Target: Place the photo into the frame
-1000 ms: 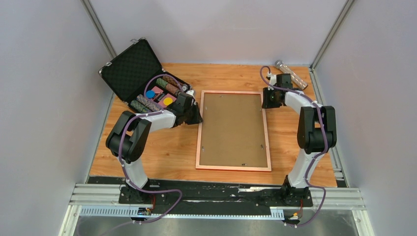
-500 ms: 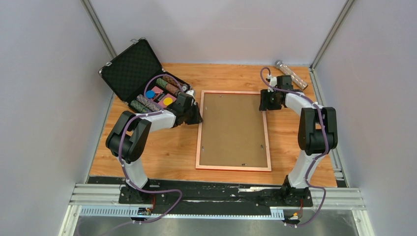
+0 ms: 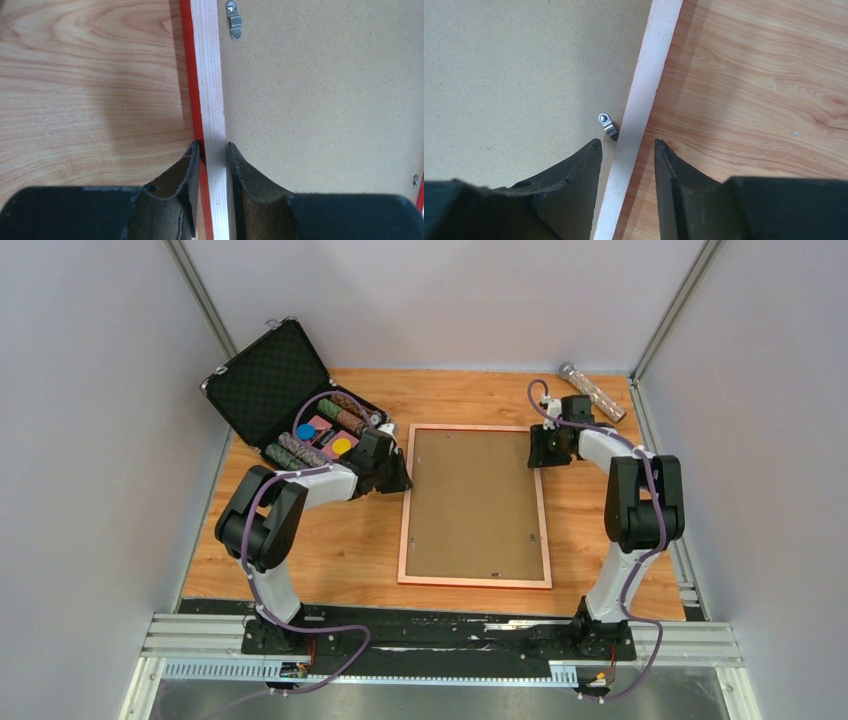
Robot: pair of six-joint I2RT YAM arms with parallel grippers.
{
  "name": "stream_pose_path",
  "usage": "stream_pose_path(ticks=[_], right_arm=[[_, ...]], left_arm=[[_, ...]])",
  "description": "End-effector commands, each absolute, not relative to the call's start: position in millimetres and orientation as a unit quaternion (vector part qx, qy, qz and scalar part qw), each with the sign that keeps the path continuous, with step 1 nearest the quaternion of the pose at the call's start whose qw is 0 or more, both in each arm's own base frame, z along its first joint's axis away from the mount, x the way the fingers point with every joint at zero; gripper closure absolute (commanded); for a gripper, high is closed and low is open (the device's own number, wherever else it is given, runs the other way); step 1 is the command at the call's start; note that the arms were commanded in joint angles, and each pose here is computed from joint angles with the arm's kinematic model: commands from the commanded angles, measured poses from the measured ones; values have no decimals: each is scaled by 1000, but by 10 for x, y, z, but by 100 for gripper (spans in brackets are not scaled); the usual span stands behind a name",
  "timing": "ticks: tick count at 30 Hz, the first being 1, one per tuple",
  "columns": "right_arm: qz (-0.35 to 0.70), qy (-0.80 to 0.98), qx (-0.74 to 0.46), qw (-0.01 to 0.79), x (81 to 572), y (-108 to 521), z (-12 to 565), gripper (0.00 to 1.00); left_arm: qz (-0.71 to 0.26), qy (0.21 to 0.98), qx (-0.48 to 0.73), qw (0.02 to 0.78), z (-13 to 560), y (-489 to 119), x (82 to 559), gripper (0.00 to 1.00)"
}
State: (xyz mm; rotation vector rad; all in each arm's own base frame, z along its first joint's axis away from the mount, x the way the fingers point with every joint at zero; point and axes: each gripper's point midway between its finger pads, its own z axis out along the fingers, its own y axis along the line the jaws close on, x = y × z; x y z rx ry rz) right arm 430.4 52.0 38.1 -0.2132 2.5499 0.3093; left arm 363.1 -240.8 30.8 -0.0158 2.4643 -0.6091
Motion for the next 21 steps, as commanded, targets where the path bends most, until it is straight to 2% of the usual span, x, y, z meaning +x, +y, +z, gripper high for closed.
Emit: stream_pose_path(ticks=[1,6,21], right_arm=[[111,948,-89,286,4367,544,384,58],[103,950,-88,283,4394,533,338,59],[92,950,-63,291,4558,492,311,72]], left_arm=[[-237,918,-7,319,451,-2441,3691,92],[-237,918,-7,317,441,-2440,3687,92],[-237,918,-5,317,434,-2444,3688,93]])
